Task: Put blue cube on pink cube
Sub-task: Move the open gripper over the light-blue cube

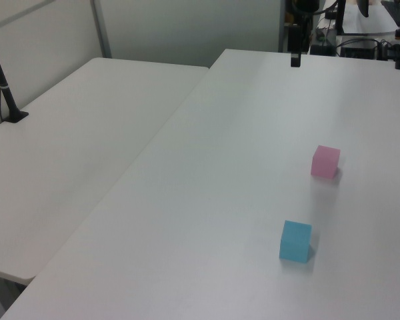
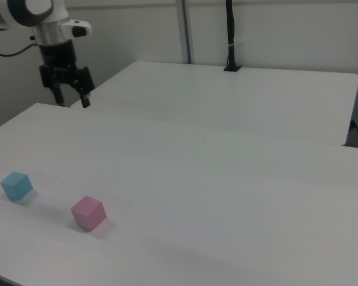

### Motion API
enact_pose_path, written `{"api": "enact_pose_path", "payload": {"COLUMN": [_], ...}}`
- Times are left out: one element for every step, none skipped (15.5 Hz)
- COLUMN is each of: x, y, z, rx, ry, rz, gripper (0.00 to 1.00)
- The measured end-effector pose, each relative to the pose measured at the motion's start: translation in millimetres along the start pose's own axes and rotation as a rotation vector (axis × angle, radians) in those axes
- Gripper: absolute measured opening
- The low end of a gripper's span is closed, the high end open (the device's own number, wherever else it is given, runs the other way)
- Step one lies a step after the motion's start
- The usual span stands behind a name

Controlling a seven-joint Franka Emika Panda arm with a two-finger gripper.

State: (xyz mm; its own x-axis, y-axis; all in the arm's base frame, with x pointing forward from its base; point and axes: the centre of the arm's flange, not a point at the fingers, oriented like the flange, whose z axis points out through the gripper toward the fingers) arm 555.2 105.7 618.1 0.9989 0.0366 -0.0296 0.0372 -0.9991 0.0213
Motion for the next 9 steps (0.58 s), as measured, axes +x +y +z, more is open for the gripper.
{"api": "enact_pose_path", "payload": {"x": [-4.2, -9.5, -16.2, -23.5, -31.5, -40.4, -50.1, -59.9, -69.3], "y": [-19.1, -39.1, -60.6, -81.5, -102.3, -123.9, -146.0, -166.8, -186.5], "z": [-2.0, -4.4, -7.1, -9.6, -11.5, -12.9, -13.4, -13.5, -13.7], "rx": [0.007, 0.011, 0.013, 0.014, 0.016, 0.017, 0.018, 0.019, 0.023], "ry": [0.002, 0.006, 0.01, 0.014, 0.017, 0.018, 0.019, 0.02, 0.026], "rz": [0.002, 0.001, -0.004, -0.007, -0.006, -0.005, -0.008, -0.018, -0.029], "gripper": [1.0, 1.0, 1.0, 1.0, 1.0, 1.0, 1.0, 1.0, 1.0]}}
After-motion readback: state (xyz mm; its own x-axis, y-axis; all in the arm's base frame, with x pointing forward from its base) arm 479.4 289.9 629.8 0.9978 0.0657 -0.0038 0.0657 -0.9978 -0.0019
